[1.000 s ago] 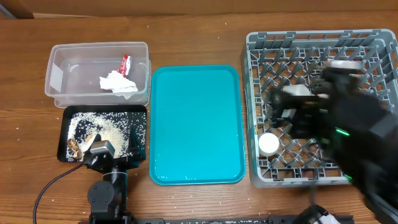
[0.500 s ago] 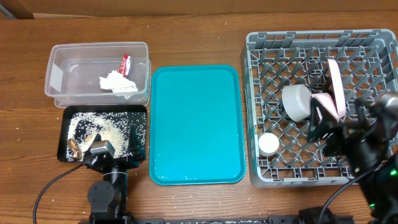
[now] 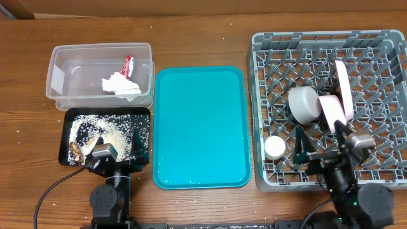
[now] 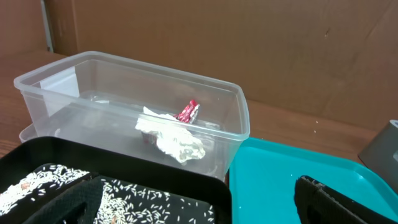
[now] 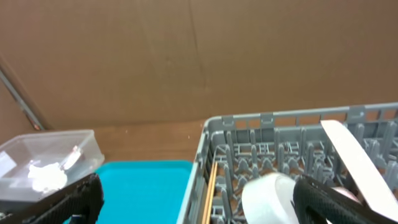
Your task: Sort waste into correct bins and load items into the dishwasher
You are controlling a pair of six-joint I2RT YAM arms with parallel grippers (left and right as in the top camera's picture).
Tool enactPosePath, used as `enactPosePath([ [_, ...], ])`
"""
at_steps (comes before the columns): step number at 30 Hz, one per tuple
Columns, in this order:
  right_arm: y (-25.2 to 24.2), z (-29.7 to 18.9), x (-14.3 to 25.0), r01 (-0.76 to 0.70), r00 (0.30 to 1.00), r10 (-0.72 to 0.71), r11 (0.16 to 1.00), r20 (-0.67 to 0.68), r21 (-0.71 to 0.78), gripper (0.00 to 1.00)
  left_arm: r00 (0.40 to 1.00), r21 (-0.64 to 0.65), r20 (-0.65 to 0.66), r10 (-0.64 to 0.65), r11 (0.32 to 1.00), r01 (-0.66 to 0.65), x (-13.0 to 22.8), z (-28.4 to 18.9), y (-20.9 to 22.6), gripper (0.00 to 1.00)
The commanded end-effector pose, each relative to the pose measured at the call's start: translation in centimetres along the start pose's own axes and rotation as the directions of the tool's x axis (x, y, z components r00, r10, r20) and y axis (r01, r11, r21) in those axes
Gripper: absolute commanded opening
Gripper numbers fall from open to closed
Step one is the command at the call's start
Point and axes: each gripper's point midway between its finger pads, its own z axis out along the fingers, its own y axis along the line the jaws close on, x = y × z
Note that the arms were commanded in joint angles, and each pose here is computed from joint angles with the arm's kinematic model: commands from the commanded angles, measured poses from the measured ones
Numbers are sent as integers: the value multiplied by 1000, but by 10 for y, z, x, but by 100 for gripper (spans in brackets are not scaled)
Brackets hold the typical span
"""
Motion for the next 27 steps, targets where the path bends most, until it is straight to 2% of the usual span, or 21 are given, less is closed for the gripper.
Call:
enactPosePath([
  [1,-7,-1,16,9,999,-9,1000,39,12,100,1000,-1,8,-11,1000,11,-1,0,1,100],
  [10,-18,14,62,0,1000,-1,1000,14,22,100,1000,-1,8,-11,1000,11,-1,0,1,100],
  [20,-24,29,75,3,993,-5,1000,119,16,100,1000,-1,8,-11,1000,11,-1,0,1,100],
  [27,-27,29,75,1,993,-5,999,116,35,100,1000,-1,8,-11,1000,11,-1,0,1,100],
])
